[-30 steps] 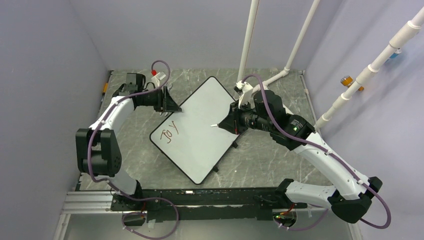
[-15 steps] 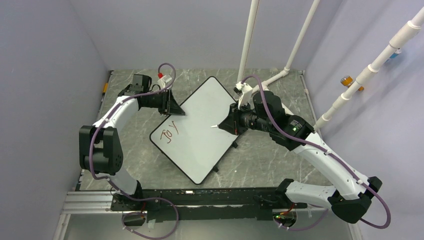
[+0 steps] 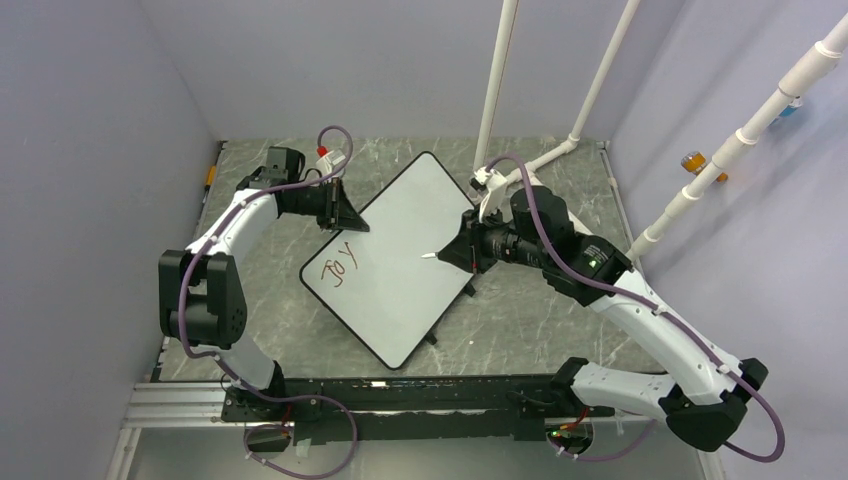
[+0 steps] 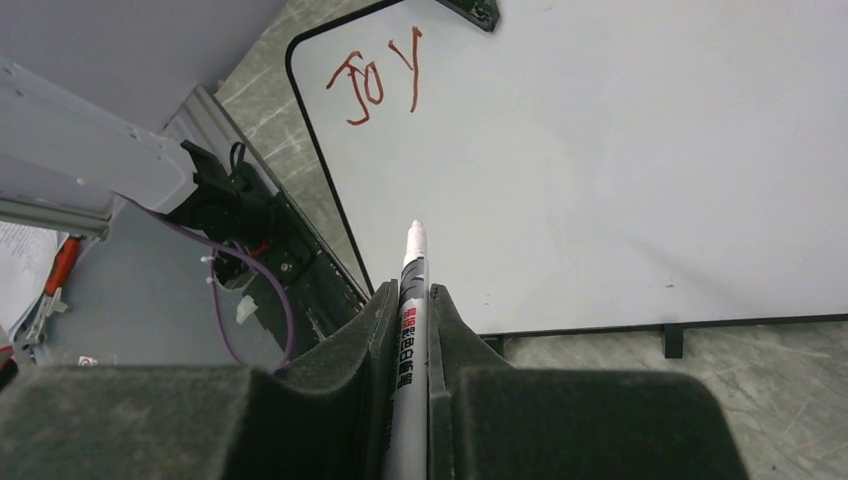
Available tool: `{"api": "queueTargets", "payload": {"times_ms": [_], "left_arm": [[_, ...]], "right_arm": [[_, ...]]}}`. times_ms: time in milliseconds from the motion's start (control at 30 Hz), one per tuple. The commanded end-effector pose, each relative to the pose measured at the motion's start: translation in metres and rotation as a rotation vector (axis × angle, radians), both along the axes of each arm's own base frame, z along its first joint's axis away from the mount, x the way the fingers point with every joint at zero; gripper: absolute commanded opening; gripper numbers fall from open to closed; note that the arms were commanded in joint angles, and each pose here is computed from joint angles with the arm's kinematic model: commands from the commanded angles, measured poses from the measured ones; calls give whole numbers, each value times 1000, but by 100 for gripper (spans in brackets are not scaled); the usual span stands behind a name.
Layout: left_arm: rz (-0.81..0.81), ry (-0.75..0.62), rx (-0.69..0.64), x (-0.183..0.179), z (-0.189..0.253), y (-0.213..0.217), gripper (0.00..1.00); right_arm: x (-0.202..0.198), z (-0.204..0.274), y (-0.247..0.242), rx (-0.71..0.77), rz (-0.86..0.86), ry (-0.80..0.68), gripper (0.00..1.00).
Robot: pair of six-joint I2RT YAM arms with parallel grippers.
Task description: Write a sentence on the whiteboard
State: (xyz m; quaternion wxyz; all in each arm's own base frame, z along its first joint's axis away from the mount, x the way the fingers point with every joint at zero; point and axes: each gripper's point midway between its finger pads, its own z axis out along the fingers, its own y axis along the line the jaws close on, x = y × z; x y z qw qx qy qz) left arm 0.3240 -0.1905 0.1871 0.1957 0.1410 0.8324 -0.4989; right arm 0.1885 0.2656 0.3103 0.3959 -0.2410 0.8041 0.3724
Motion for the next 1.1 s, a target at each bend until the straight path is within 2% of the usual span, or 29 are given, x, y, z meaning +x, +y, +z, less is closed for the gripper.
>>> {"api": "queueTargets", "payload": {"times_ms": [0,400,600,1067], "left_arm": [[-19,-159,53,7,20,-2,0],[80,-183,113,15,23,3,0],[105,-200,148,17,22,8,0],[93,-234,132,12,31,3,0]], "right_arm": [[3,11,-2,37,-3,-68,0],[16,-4,5,63,-25,-130,0],[37,-10,15,64,-65,-166,0],[92,-6,59,30,-130,-238,0]]}}
